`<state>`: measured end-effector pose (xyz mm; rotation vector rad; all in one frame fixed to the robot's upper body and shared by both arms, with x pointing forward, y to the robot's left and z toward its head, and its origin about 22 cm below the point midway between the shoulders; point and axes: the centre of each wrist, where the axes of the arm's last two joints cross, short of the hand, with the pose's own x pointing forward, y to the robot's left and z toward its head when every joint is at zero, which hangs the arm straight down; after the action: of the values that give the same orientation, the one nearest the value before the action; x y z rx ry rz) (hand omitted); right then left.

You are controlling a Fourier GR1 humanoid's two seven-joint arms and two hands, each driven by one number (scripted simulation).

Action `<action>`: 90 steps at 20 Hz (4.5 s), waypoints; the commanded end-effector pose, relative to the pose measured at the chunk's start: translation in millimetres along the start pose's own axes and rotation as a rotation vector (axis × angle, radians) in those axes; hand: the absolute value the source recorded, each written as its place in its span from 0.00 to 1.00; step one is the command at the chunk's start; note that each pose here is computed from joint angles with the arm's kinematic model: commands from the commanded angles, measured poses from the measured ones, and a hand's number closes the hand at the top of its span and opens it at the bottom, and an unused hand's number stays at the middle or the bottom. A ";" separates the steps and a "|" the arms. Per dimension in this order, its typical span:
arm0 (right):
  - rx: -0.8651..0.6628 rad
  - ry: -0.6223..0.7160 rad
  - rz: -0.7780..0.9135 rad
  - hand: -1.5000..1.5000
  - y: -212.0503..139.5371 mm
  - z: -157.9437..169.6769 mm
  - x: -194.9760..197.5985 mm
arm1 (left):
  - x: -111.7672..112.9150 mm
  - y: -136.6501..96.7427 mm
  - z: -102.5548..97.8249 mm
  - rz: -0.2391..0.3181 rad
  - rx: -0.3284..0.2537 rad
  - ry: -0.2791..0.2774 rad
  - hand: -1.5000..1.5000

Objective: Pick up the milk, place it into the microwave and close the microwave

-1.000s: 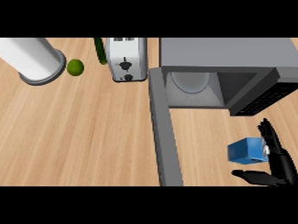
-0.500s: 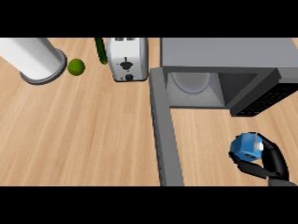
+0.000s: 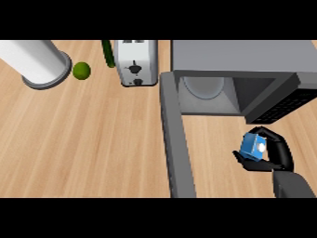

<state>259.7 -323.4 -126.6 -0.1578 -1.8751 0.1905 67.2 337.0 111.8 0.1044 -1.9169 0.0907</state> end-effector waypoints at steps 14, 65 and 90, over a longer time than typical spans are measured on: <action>0.157 -0.168 -0.132 1.00 71.9 -54.3 44.9 | 15.4 5.0 14.1 -0.001 0.021 -0.016 0.00; -0.278 -0.070 0.809 0.00 50.4 -222.3 111.7 | -8.5 17.3 -28.9 0.033 -0.092 -0.039 0.00; -0.054 -0.127 0.472 0.00 69.3 -231.2 121.3 | -32.9 -3.6 -47.5 0.061 -0.315 0.014 0.00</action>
<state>444.0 -214.8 41.4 -0.7534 -1.9106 0.5198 120.0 347.1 103.3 -0.1032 -1.9109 -0.1354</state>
